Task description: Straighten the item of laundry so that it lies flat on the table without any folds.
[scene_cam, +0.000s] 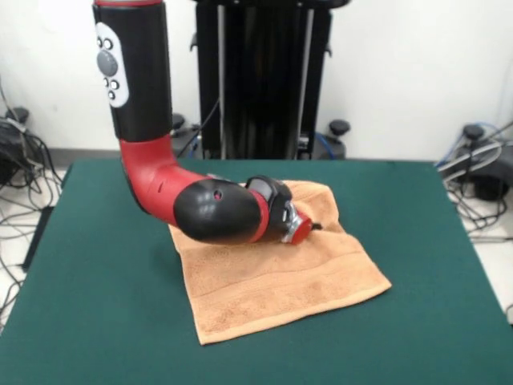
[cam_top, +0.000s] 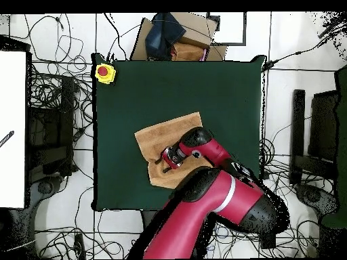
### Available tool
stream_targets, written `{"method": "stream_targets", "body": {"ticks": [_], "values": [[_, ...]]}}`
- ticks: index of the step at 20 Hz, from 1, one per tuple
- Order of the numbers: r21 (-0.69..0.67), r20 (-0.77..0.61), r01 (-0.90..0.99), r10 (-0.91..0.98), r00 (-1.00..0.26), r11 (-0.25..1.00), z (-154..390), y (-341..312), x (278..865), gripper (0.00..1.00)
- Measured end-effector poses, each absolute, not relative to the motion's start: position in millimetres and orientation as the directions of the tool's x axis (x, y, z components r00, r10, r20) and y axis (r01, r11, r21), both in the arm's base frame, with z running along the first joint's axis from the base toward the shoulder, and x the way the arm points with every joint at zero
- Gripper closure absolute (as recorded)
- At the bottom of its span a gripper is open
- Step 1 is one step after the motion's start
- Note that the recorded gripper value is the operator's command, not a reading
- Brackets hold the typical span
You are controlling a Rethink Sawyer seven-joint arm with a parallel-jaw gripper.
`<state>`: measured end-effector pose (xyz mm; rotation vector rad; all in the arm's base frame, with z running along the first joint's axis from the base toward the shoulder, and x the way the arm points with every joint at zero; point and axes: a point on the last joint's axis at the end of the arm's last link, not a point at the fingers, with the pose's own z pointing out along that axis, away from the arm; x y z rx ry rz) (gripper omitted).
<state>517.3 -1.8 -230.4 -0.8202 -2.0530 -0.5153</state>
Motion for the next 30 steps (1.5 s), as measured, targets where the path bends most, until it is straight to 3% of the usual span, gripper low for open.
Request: {"method": "stream_targets", "body": {"ticks": [11,21,30], "values": [[0.05,0.771,0.548,0.317,-0.553,0.835,-211.9,5.8,521.6,0.0],[0.045,0.723,0.499,0.317,-0.614,0.866,-191.6,-4.1,541.3,0.0],[0.063,0.492,0.492,0.402,-0.772,0.868,-135.2,-38.6,621.2,0.0]]}}
